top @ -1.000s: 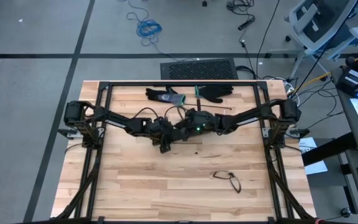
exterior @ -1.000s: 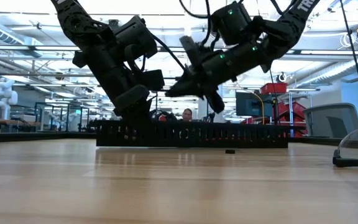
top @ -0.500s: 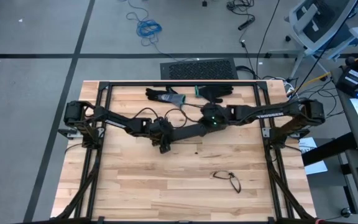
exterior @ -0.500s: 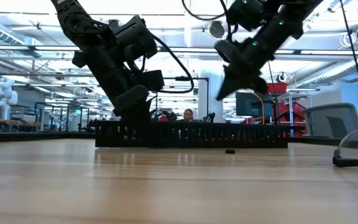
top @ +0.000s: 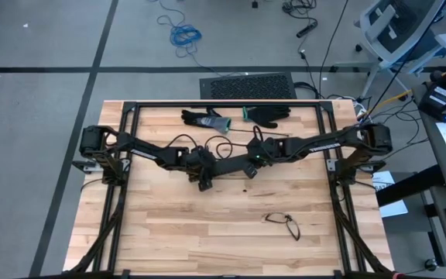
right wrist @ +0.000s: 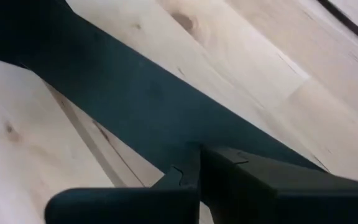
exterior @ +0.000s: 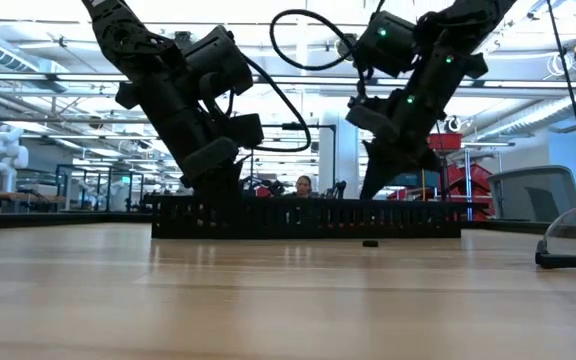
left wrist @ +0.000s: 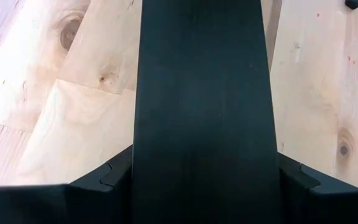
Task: Ziptie cables
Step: Close the black cable duct
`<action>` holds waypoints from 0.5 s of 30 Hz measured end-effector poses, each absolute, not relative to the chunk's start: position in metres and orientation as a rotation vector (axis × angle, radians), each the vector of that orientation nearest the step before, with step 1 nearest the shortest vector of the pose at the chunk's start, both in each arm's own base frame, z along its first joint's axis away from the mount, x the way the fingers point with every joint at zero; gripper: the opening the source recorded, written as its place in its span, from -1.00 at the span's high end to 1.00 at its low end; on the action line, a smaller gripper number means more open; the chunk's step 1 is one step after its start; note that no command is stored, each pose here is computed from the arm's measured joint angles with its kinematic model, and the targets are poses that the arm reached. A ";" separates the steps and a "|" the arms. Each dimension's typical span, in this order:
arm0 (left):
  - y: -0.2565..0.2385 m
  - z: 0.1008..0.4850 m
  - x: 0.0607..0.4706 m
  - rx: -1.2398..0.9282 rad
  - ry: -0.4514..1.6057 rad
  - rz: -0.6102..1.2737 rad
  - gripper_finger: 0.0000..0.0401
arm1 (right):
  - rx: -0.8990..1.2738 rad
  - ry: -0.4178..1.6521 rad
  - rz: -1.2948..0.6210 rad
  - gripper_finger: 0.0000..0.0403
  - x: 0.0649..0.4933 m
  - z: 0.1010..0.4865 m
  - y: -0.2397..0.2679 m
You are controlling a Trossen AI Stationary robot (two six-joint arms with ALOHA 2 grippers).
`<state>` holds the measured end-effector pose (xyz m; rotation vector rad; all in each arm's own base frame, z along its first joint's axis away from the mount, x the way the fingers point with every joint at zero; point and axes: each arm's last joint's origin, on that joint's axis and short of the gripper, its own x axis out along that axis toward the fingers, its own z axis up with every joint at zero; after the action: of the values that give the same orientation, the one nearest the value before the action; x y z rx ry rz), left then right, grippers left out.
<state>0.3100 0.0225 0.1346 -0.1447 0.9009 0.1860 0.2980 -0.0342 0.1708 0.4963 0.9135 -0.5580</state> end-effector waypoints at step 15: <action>0.022 0.134 0.310 -0.146 0.906 0.184 -0.18 | 0.591 0.790 -0.461 1.00 0.336 0.132 -0.034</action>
<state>0.3097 0.0225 0.1344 -0.1465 0.9058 0.1836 0.3356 -0.0342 0.1325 0.5910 0.7896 -0.4611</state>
